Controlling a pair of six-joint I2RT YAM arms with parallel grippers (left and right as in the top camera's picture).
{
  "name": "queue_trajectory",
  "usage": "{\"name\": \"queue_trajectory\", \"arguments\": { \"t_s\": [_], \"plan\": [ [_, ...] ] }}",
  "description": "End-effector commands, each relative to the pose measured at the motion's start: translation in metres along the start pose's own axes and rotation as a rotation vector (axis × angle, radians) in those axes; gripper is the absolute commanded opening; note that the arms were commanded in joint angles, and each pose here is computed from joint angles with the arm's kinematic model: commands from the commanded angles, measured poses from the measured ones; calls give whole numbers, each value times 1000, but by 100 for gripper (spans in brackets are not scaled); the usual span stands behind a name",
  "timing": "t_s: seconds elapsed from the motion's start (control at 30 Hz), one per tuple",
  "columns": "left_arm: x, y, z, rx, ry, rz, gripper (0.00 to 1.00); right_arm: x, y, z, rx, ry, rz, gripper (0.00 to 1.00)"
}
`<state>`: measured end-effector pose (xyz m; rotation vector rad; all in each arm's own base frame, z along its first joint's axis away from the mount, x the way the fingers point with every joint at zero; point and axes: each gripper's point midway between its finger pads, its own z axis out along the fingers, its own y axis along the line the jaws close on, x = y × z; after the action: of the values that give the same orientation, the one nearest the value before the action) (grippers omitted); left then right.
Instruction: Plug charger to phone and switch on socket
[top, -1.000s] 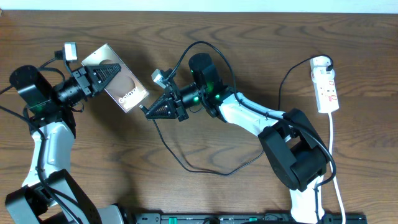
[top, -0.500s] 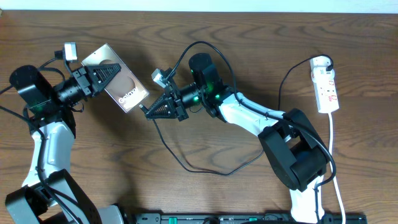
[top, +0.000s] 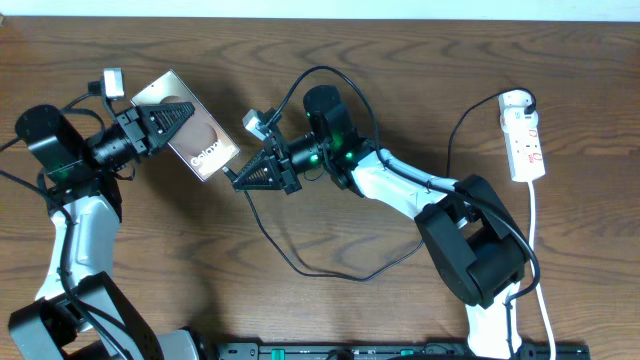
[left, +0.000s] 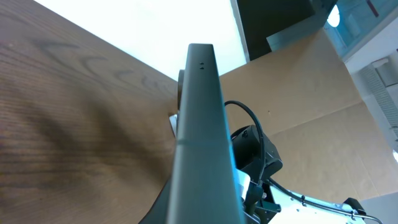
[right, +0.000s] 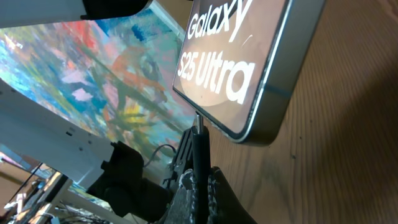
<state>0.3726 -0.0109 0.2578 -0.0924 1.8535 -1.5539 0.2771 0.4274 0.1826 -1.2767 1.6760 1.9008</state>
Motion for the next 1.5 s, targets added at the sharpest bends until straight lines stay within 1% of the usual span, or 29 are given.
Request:
{"name": "queue_trajectory", "arguments": {
  "t_s": [0.0, 1.13, 1.47],
  "plan": [
    [2, -7, -1, 17, 16, 29, 7, -5, 6, 2, 0, -3, -2, 1],
    [6, -10, -1, 34, 37, 41, 8, -8, 6, 2, 4, -13, 34, 1],
    [15, -15, 13, 57, 77, 54, 7, -8, 6, 7, 12, -14, 62, 1]
  ]
}}
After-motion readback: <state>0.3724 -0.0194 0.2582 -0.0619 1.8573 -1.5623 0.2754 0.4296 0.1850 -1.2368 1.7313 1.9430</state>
